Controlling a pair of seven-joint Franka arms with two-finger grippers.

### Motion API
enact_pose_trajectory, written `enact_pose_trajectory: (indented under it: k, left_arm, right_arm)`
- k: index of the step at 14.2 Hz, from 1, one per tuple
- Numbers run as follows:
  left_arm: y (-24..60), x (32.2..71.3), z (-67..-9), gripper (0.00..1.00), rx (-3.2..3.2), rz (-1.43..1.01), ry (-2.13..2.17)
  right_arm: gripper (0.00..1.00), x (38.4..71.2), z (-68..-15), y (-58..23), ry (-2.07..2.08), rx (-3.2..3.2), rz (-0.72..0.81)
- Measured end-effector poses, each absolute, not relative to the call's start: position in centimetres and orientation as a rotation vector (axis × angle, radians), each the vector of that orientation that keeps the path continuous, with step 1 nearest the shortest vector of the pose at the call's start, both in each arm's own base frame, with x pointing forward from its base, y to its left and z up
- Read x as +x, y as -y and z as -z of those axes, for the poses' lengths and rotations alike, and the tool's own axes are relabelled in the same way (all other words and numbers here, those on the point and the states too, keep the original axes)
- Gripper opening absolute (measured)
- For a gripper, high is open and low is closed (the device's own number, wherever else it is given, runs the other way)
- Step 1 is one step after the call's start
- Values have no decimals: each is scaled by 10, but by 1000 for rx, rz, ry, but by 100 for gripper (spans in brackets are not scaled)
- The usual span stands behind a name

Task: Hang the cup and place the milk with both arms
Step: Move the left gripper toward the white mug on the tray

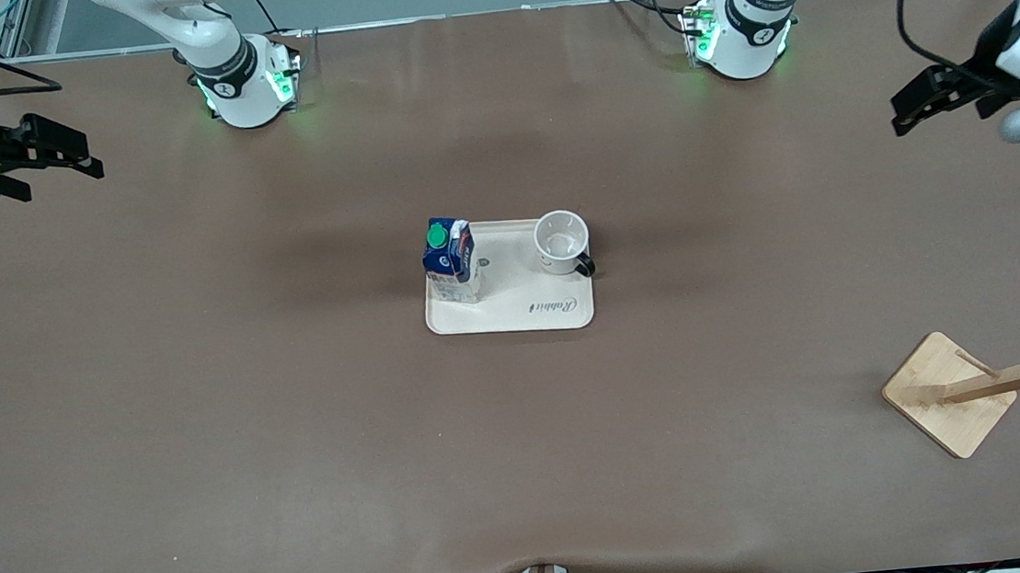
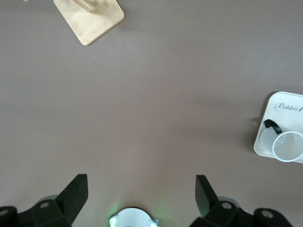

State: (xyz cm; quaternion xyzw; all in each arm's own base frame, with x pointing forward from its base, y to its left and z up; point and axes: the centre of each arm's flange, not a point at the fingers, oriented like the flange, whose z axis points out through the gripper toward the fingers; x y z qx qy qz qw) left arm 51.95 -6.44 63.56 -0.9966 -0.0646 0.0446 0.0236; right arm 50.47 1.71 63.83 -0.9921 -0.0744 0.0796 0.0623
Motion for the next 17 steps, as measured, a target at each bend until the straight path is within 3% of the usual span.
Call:
enact_pose_trajectory:
  k: [17]
  left_arm:
    - [182, 500, -570, 100, -3065, -198, 446]
  right_arm:
    - [100, 505, -638, -17, 224, -2999, -243]
